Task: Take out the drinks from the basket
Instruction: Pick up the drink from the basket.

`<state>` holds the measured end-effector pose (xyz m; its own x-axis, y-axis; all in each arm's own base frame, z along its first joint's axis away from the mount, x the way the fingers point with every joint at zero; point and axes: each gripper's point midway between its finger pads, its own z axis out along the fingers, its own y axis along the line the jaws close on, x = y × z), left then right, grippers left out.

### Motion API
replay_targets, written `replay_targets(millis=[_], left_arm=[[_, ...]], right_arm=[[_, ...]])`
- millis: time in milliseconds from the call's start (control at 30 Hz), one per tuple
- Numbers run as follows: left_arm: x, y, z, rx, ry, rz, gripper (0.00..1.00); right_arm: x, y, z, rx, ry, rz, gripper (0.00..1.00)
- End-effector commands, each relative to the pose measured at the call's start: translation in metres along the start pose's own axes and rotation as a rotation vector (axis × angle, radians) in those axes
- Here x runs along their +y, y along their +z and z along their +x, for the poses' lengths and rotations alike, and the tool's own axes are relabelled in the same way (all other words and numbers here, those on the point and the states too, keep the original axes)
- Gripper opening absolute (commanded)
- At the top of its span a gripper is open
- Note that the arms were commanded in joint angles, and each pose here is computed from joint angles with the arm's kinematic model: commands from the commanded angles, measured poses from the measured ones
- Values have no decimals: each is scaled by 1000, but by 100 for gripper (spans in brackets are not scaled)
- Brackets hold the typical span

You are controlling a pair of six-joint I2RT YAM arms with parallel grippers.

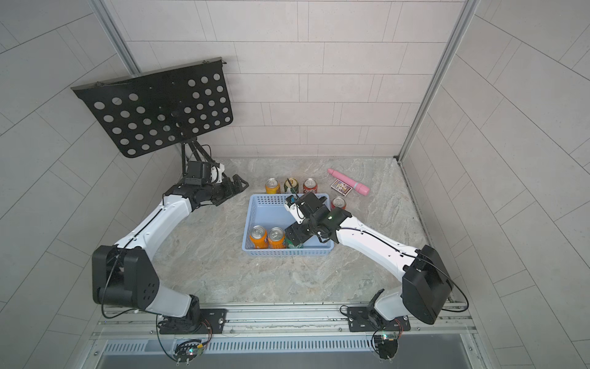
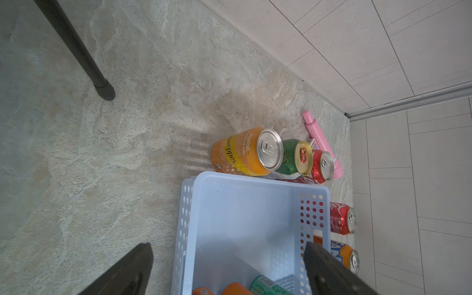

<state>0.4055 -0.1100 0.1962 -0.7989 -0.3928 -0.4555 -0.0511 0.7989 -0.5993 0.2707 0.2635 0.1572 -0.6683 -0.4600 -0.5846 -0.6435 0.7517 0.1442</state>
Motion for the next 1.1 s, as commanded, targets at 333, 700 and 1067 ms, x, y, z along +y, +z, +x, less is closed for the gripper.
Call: replay_targets(millis=[333,700,1067], left_arm=[[5,2,4,15,15,-19,100],[2,1,4,12,20,-14,100],[1,-1,4,10,21,-15,100]], right_arm=[[9,19,29,129,-46,17,88],[0,38,35,174,-49,59,88],[1,54,42,202,-35,49,77]])
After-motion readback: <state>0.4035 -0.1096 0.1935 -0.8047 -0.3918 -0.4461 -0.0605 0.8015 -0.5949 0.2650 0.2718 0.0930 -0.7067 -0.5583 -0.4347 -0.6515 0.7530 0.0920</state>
